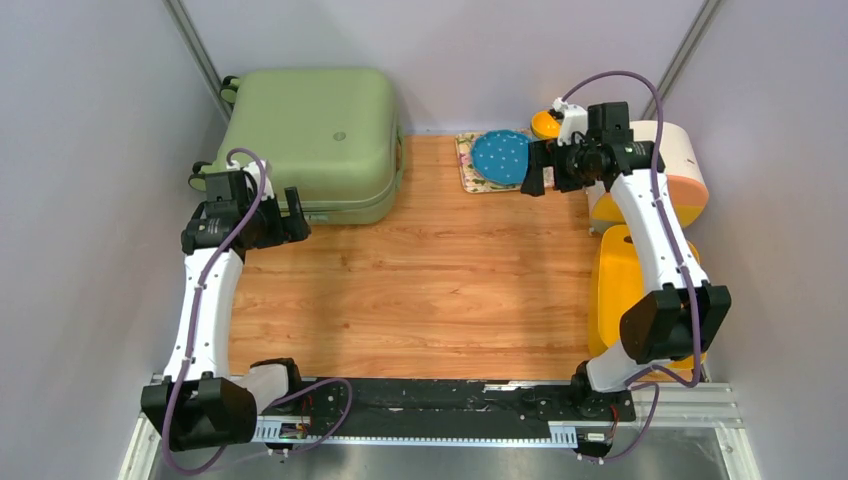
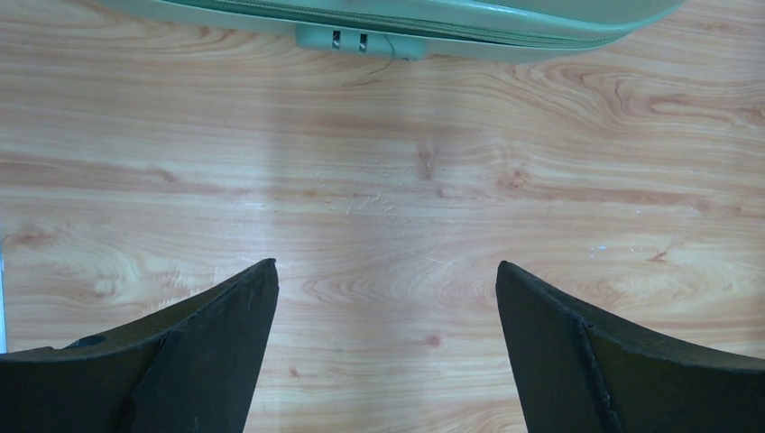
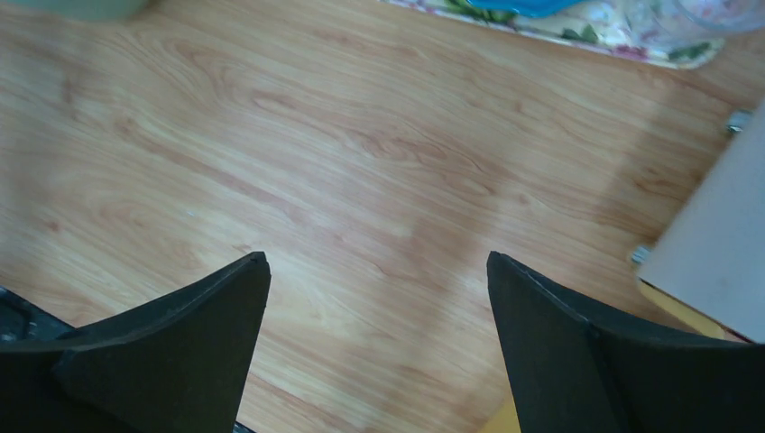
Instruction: Open, take out, and arrange the luggage
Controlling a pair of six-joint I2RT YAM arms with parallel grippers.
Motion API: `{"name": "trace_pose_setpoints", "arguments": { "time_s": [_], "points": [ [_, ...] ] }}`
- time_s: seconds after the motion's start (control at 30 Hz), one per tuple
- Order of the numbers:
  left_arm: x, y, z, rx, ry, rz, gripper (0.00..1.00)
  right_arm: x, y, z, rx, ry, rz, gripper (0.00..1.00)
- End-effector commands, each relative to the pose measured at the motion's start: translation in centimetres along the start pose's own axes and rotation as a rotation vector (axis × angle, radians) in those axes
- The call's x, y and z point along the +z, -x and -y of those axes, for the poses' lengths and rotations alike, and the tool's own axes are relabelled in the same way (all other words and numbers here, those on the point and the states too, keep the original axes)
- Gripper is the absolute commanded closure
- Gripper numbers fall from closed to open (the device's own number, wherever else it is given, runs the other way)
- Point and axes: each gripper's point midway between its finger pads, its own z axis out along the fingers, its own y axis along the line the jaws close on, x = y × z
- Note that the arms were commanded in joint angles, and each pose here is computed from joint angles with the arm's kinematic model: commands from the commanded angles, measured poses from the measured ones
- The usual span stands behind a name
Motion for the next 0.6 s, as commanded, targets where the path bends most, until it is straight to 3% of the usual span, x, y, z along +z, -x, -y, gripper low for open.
{"name": "trace_pose_setpoints", "arguments": {
  "time_s": [0.0,0.1,0.27,0.57],
  "points": [
    [-2.2,2.7,0.8,0.053,-0.025,0.132,0.02,2.0,5.6,-3.3,0.132,0.164,0.17,0.05],
    [-2.8,3.1,1.0,0.14,-0.04,0.169,0.02,4.6,7.9,-5.3,0.212,0.296,0.175,0.06],
    [-3.3,2.6,1.4,0.168,-0.062,0.17,0.02,8.6,11.2,-7.9,0.323,0.519,0.18,0.07],
    [-4.0,2.4,3.4,0.252,-0.178,0.246,0.02,18.7,13.8,-10.7,0.409,0.685,0.145,0.21]
  ]
}}
